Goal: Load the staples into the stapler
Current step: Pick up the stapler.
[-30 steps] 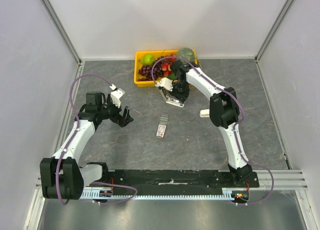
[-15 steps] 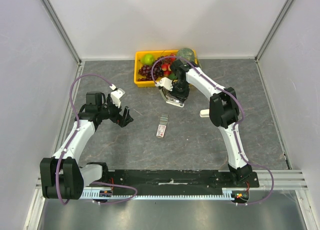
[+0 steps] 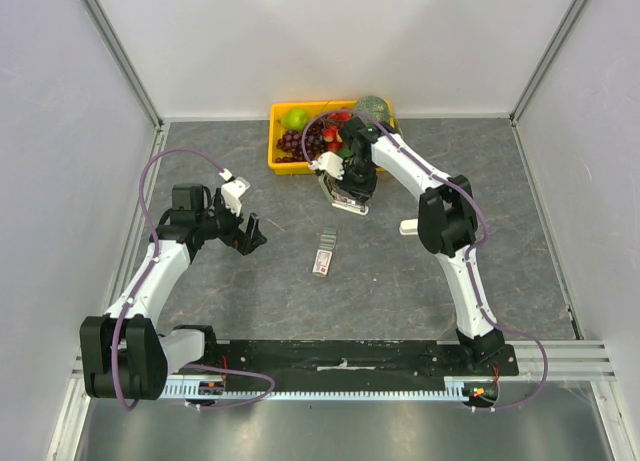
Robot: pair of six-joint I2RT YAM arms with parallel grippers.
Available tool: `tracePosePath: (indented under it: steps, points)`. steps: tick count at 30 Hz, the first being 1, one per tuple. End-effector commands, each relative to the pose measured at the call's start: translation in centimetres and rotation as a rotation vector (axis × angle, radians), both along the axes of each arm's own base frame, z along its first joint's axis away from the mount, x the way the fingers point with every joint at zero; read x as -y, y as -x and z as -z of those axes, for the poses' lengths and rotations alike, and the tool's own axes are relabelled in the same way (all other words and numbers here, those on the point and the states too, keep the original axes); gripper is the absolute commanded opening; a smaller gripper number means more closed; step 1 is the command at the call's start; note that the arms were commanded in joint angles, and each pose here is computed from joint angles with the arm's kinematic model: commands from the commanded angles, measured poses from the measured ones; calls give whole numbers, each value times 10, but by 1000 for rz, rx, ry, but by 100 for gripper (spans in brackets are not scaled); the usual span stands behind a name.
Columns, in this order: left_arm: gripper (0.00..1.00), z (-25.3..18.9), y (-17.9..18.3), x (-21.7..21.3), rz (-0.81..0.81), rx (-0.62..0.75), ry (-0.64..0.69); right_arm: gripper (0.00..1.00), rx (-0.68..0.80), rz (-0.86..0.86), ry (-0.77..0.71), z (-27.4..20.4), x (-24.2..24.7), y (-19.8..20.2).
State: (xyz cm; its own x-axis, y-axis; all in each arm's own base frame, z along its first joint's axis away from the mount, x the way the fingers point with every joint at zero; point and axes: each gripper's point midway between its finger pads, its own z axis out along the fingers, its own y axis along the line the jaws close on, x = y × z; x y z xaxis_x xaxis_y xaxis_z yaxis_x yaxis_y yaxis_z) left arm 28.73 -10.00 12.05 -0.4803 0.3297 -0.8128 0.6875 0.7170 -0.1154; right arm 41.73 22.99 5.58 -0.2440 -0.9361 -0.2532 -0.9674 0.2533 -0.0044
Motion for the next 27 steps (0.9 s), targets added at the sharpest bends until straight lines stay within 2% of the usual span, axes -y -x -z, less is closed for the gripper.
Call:
tracePosePath:
  steps: [1, 11, 27]
  points:
    - [99, -10, -3, 4, 19, 25, 24, 27, 1, 10, -12, -1, -5, -3]
    - [99, -9, -4, 3, 16, 24, 22, 29, 74, 11, -16, -11, -5, -13]
    - [99, -11, -3, 3, 16, 29, 23, 23, -11, 45, -69, 3, -8, -6]
